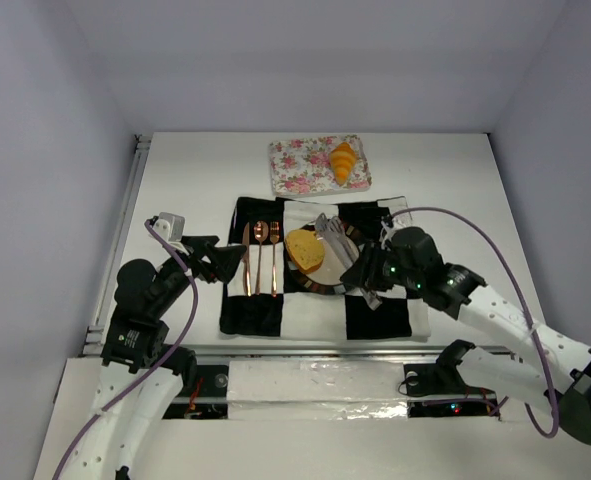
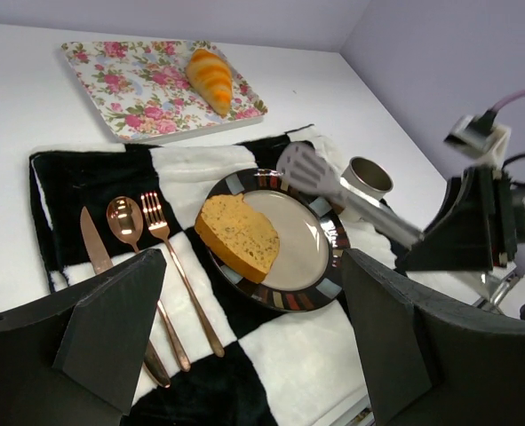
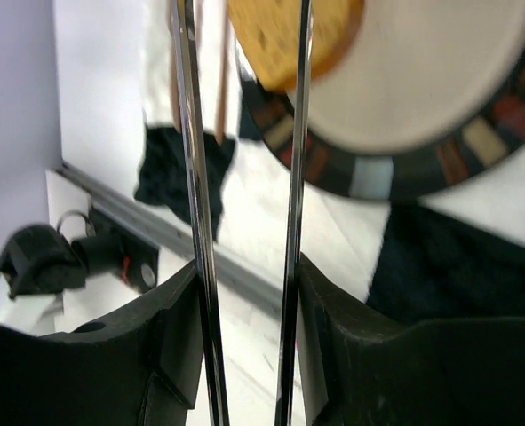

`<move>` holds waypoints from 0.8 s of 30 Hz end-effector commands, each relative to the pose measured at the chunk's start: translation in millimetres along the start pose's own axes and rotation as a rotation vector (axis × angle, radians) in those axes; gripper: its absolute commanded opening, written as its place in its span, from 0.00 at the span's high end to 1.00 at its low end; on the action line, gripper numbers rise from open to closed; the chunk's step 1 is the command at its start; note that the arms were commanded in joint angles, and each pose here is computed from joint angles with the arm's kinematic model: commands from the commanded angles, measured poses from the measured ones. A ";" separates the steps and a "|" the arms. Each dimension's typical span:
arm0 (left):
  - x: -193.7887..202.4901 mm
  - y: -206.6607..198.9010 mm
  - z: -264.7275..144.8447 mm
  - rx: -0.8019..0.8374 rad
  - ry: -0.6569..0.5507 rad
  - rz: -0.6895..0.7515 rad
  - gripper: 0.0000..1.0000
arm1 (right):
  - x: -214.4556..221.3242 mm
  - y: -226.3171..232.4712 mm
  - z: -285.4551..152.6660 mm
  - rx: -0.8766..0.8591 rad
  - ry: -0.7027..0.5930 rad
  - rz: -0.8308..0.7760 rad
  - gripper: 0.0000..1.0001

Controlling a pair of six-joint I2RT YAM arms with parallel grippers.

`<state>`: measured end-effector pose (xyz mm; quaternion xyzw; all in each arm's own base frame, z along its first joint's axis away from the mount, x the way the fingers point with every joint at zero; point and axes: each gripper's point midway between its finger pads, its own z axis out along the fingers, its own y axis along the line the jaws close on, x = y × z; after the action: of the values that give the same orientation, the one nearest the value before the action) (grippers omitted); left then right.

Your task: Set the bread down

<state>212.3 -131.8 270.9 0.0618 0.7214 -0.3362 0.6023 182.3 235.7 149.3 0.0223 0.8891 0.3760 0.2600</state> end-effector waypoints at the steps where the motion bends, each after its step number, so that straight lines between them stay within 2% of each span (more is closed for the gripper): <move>1: -3.9 -2.5 1.7 0.016 -0.020 0.015 0.22 | -43.7 22.1 -3.7 0.014 -0.133 -0.083 0.55; 5: -4.5 -3.6 1.2 0.021 -0.023 0.016 0.22 | -87.2 14.8 15.5 0.097 -0.191 -0.108 0.55; 7: -5.3 -4.1 0.5 0.023 -0.027 0.019 0.22 | -123.2 11.4 18.0 0.144 -0.246 -0.131 0.54; 9: -5.8 -4.6 0.0 0.024 -0.030 0.019 0.22 | -142.9 -13.7 36.1 0.236 -0.229 -0.119 0.52; 10: -6.0 -4.9 -0.7 0.025 -0.032 0.020 0.22 | -163.4 -8.9 36.0 0.243 -0.255 -0.142 0.51; 11: -6.6 -5.2 -0.8 0.026 -0.034 0.020 0.22 | -167.6 -29.6 49.7 0.317 -0.228 -0.133 0.50; 14: -7.1 -5.5 -1.7 0.026 -0.038 0.022 0.22 | -197.9 -39.9 55.0 0.377 -0.242 -0.143 0.49; 24: -6.6 -10.7 -2.5 0.046 -0.036 0.029 0.22 | -227.2 -72.2 99.3 0.436 -0.157 -0.122 0.48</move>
<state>208.2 -134.2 274.0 0.0683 0.7161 -0.3413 0.6050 422.7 195.5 128.2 0.0692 0.9303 0.1592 0.3232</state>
